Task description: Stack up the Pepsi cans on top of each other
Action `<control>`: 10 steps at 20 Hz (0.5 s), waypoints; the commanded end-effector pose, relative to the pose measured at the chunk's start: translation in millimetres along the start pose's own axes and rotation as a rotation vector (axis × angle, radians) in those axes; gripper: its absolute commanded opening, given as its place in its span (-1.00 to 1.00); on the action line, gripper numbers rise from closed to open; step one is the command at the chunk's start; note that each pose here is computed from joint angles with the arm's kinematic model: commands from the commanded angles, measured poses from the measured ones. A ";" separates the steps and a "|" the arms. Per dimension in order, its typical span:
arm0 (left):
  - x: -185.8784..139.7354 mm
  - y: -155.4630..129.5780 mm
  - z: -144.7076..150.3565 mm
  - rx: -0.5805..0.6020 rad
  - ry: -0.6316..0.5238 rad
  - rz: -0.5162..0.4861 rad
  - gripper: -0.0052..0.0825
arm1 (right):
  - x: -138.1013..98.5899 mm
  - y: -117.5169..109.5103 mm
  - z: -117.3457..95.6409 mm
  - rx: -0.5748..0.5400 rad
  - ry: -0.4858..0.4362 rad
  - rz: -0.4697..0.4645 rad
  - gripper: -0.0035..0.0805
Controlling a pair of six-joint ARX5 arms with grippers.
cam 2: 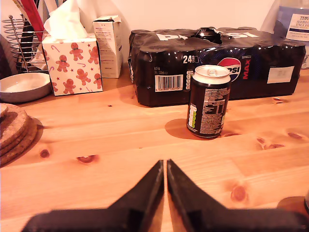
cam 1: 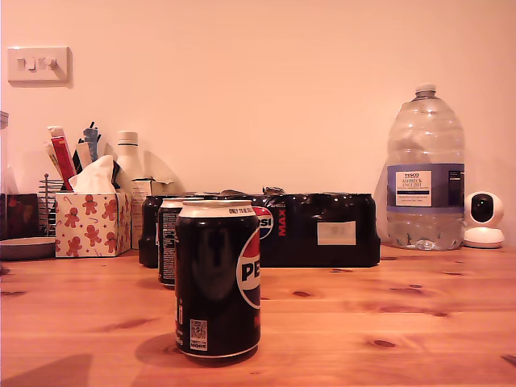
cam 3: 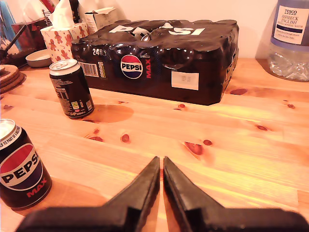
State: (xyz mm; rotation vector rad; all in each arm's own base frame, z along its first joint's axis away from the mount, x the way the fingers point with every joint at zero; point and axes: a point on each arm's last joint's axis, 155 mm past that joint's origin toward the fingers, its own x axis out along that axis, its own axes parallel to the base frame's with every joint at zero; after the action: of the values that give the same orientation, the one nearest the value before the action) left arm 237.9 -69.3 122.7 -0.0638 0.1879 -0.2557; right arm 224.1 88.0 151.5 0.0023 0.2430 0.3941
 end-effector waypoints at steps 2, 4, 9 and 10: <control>2.1 -6.3 -9.1 -0.057 0.020 -0.036 -0.86 | 1.1 -2.4 -24.8 0.010 0.086 -0.011 -0.95; 2.1 -6.2 -9.0 -0.057 0.020 -0.036 -0.86 | 1.1 -2.4 -24.8 0.010 0.086 -0.011 -0.95; 2.1 -7.2 -9.0 -0.057 0.020 -0.041 -0.86 | 1.2 -2.4 -24.4 0.011 0.084 -0.011 -0.95; 2.1 -8.4 -8.4 -0.057 0.018 -0.048 -0.86 | 1.2 -2.3 -23.5 0.013 0.081 -0.011 -0.95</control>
State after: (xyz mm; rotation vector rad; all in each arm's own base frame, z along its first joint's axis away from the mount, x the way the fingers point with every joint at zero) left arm 236.1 -77.3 125.4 -0.1224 0.1883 -0.2960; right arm 219.7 84.9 133.0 -0.0058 0.3196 0.3825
